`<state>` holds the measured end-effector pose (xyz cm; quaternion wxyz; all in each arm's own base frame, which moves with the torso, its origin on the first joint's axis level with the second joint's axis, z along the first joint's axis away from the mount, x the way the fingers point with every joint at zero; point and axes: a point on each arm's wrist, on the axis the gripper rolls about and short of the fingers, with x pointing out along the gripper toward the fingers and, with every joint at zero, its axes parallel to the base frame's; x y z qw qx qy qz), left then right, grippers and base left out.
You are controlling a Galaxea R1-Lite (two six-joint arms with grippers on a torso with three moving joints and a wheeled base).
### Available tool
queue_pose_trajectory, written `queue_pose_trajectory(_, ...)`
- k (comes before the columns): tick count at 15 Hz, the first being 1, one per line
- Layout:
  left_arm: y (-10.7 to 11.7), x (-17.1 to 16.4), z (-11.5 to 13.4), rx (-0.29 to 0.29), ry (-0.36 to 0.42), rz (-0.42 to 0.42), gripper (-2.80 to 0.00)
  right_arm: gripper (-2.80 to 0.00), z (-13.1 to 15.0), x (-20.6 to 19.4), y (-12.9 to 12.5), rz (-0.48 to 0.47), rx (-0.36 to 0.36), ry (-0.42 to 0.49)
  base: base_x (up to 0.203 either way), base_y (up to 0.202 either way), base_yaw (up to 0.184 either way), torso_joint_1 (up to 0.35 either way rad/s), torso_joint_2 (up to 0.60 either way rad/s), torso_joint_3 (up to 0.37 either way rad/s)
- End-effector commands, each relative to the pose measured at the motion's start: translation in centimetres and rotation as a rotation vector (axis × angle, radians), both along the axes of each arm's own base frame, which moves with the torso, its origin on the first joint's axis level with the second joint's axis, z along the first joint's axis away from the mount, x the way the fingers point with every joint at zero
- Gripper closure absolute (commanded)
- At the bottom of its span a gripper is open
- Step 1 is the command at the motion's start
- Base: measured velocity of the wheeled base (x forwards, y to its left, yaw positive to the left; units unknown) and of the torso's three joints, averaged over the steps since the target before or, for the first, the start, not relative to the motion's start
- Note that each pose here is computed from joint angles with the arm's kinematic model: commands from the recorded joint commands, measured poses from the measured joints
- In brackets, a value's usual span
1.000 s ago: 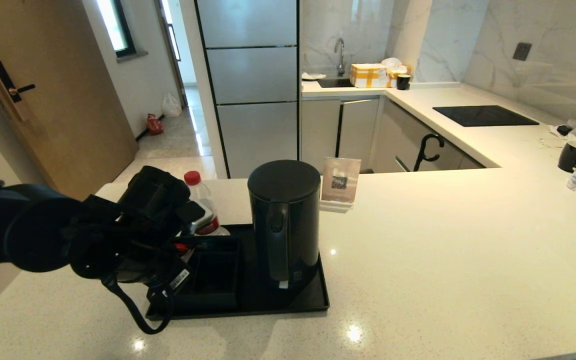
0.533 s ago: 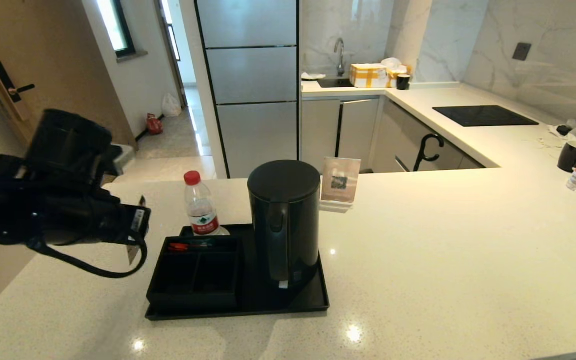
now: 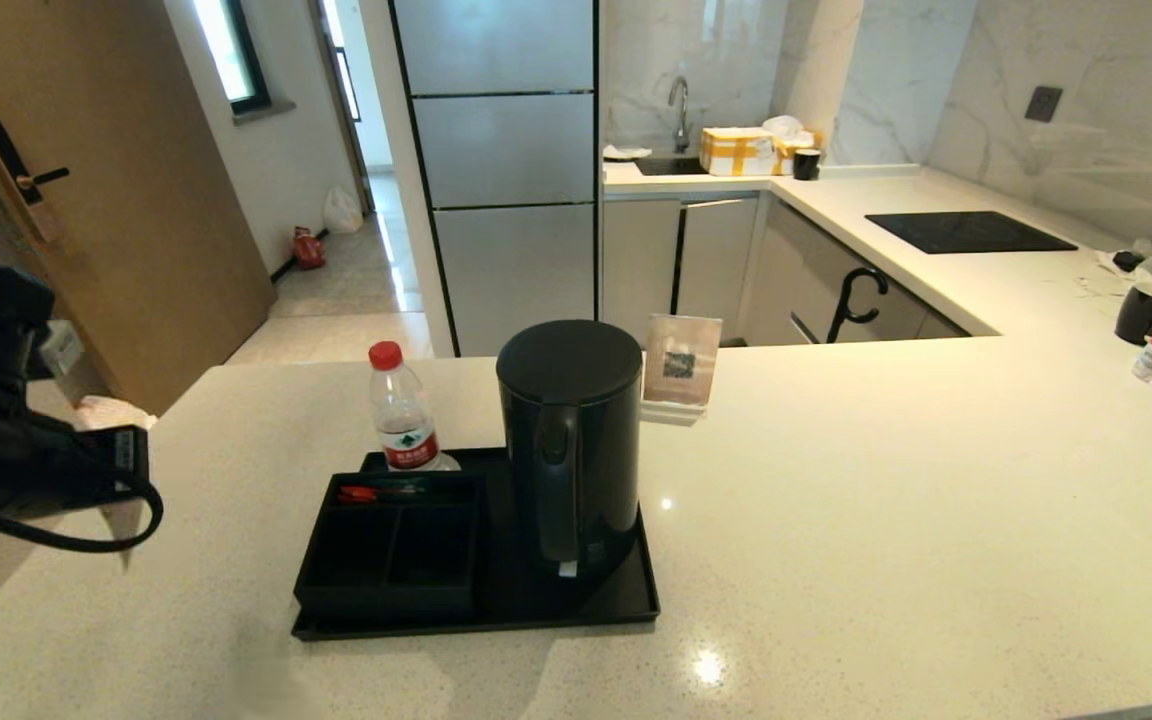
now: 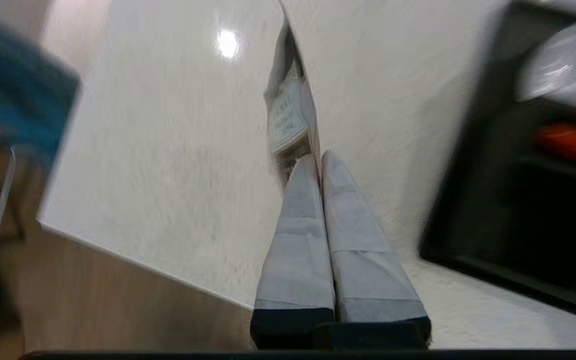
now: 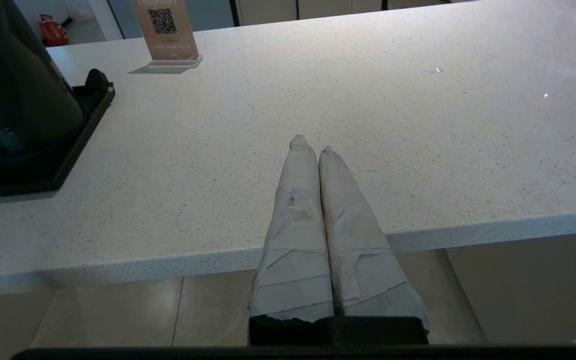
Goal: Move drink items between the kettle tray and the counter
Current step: Place it on the left
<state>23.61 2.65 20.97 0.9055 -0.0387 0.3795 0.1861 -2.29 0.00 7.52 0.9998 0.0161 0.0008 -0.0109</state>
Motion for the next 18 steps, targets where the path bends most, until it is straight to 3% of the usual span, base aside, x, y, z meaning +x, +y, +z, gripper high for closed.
queue_pose_trajectory(1,0.9,1.1,-3.4,-0.025,0.103,0.028,0.00,0.00,0.0,0.0,0.0,0.000,0.002,0.003,0.000,0.000,0.000,0.000,0.00,0.000)
queue_pose_trajectory(5,1.0,2.8,-7.7,-0.045,0.205,0.020,0.00,0.00,0.0,0.0,0.0,-0.001,0.002,0.003,0.000,0.000,0.000,0.000,0.00,0.000)
queue_pose_trajectory(10,1.0,4.0,-9.7,-0.051,0.202,0.009,0.00,0.00,0.0,0.0,0.0,-0.001,0.002,0.002,0.000,0.000,0.000,0.000,0.00,0.000)
queue_pose_trajectory(11,1.0,4.1,-9.6,-0.051,0.200,0.008,-2.80,0.00,0.0,0.0,0.0,0.000,0.002,0.003,0.000,0.000,0.000,0.000,0.00,0.000)
queue_pose_trajectory(18,0.7,3.7,-8.8,-0.048,0.170,0.002,-2.80,0.00,0.0,0.0,0.0,0.000,0.000,0.003,0.000,0.000,0.000,0.000,0.00,0.000)
